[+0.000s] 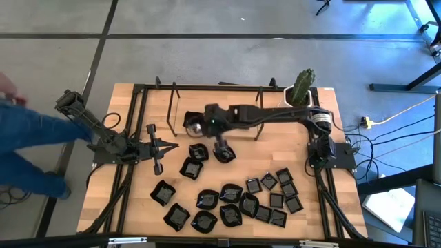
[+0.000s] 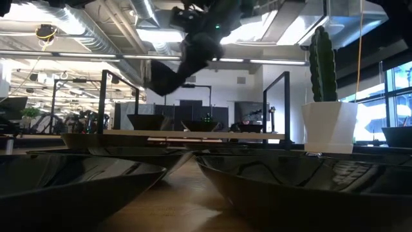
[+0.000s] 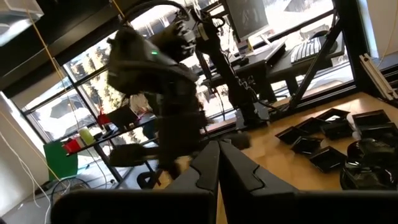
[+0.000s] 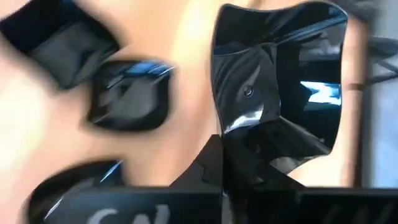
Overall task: Pick & Place Mini shaped plates
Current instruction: Stack the distorted square plate on the top of the distorted square plate on the shelf
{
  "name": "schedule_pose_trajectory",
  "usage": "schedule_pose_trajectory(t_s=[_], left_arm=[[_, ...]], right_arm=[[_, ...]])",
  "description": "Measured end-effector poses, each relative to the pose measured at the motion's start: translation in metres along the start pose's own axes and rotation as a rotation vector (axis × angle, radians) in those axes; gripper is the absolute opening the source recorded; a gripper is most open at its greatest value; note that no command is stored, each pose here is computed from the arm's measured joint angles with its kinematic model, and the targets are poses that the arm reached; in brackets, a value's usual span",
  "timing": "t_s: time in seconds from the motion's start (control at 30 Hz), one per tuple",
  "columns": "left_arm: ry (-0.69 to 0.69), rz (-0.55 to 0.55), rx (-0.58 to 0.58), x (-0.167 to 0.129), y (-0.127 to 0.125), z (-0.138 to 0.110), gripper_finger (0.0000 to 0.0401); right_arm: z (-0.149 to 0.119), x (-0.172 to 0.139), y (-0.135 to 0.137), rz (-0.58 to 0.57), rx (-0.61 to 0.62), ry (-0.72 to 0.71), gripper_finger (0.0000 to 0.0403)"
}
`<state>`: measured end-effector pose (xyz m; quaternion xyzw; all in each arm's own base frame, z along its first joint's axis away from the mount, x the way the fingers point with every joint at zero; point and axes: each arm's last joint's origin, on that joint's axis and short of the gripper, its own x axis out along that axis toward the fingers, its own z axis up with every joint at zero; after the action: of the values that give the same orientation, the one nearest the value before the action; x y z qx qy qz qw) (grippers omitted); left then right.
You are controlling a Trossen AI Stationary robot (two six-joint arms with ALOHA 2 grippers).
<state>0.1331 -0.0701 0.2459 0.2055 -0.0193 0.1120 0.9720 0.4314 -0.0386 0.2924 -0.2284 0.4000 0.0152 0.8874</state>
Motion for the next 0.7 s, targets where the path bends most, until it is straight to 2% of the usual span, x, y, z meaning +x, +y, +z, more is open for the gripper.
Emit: schedule_pose_trajectory(t_s=[0.1,0.2,0.4,0.7], left_arm=[[0.000,0.000,0.001,0.000,0.000,0.000,0.0003],[0.000,0.000,0.000,0.000,0.000,0.000,0.0003],[0.000,0.001,0.000,0.000,0.000,0.000,0.0003],[0.000,0.001,0.000,0.000,0.000,0.000,0.0003]], right_arm=[[0.002,0.002,-0.010,-0.075,0.084,-0.041,0.0001],[0.003,0.002,-0.011,-0.095,0.130,-0.050,0.0001],[0.006,0.023,-0.014,-0.135,0.253,0.015,0.0001],[0.029,0.048,-0.027,-0.172,0.325,0.129,0.0001]])
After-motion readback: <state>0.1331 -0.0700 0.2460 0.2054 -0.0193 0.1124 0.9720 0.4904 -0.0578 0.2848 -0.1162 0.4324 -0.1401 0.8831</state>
